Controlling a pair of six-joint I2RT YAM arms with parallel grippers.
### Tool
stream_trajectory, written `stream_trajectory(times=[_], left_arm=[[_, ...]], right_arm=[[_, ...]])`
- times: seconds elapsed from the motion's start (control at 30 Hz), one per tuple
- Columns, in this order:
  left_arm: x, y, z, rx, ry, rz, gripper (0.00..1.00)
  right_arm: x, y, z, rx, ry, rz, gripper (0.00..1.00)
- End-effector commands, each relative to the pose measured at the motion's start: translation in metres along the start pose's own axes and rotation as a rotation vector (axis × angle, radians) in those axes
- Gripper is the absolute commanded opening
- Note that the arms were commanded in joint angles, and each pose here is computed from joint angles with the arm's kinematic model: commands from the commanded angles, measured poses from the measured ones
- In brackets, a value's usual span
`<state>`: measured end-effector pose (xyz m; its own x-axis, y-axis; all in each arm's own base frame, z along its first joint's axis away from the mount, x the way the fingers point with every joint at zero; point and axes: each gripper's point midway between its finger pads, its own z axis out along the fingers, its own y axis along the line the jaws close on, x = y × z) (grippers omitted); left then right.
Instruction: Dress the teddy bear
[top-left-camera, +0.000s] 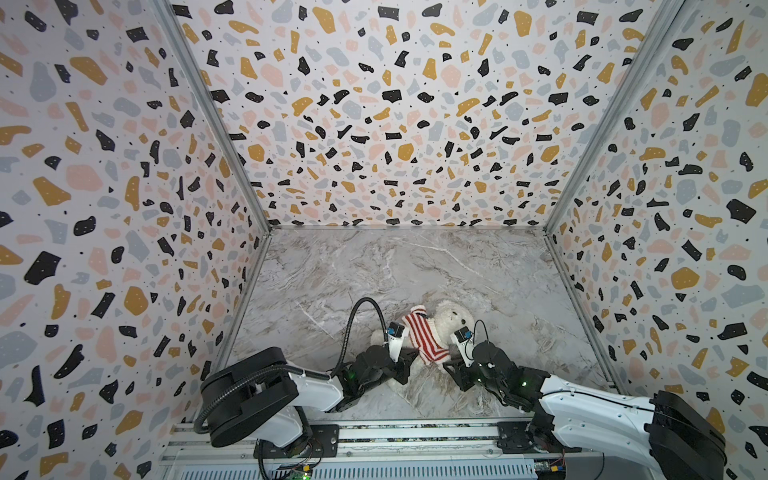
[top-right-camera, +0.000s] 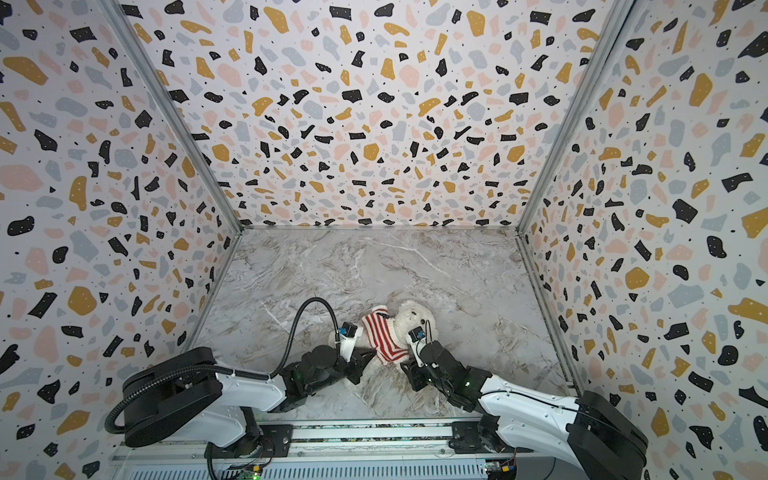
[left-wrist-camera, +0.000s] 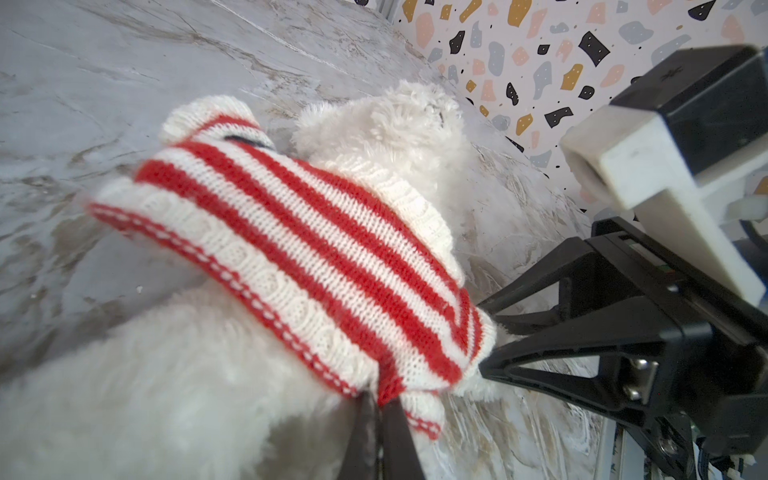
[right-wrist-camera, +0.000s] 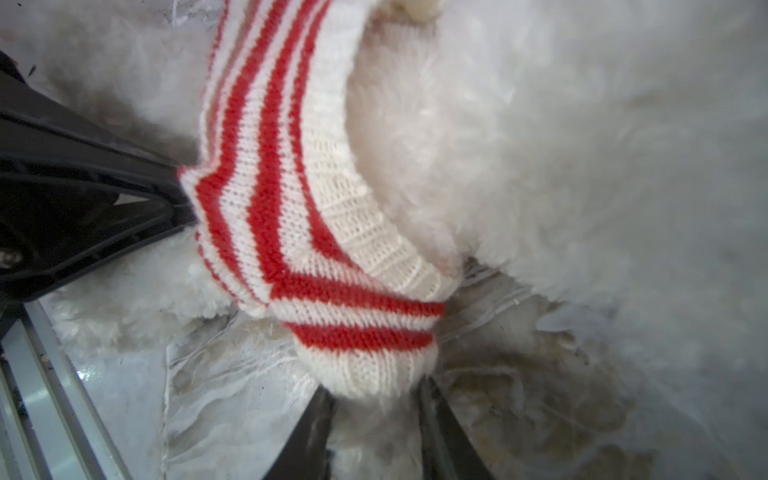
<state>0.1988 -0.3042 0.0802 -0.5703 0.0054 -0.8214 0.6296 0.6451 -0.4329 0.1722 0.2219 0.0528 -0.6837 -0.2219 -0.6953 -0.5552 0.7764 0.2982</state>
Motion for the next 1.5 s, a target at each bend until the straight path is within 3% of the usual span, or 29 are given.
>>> stream_trajectory(times=[0.0, 0.07, 0.2, 0.43, 0.73, 0.9, 1.07, 1.17, 1.23, 1.37, 1.47], left_arm=[[-0.012, -0.003, 0.000, 0.000, -0.046, 0.002, 0.00], [-0.011, 0.002, -0.001, -0.030, -0.043, 0.001, 0.00], [-0.010, 0.015, -0.003, -0.080, -0.046, -0.011, 0.00], [-0.013, 0.033, -0.015, -0.124, -0.086, -0.061, 0.00], [-0.015, 0.024, -0.015, -0.077, -0.075, -0.042, 0.00], [-0.017, 0.007, -0.014, 0.002, -0.064, -0.022, 0.00], [-0.019, 0.003, -0.016, 0.011, -0.060, -0.010, 0.01], [-0.021, -0.001, -0.020, 0.024, -0.056, -0.002, 0.21], [-0.024, -0.003, -0.023, 0.027, -0.053, 0.006, 0.29], [-0.034, -0.006, -0.027, 0.015, -0.052, 0.013, 0.36], [-0.046, -0.004, -0.026, -0.018, -0.043, 0.001, 0.37]], right_arm=[[-0.003, -0.001, -0.001, 0.010, -0.008, 0.006, 0.21], [-0.004, -0.003, -0.004, 0.020, -0.022, 0.015, 0.11], [-0.008, -0.009, -0.009, 0.043, -0.048, 0.032, 0.01], [-0.015, -0.016, -0.016, 0.043, -0.090, 0.057, 0.00], [-0.032, 0.007, -0.016, -0.032, -0.106, -0.079, 0.02], [-0.041, 0.025, -0.017, -0.113, -0.134, -0.154, 0.05], [-0.036, 0.015, -0.015, -0.077, -0.116, -0.142, 0.09], [-0.033, 0.003, -0.015, -0.040, -0.091, -0.099, 0.14], [-0.033, -0.008, -0.017, -0.013, -0.089, -0.044, 0.19], [-0.041, -0.027, -0.024, 0.013, -0.128, 0.037, 0.33], [-0.058, -0.029, -0.035, 0.032, -0.183, 0.032, 0.41]])
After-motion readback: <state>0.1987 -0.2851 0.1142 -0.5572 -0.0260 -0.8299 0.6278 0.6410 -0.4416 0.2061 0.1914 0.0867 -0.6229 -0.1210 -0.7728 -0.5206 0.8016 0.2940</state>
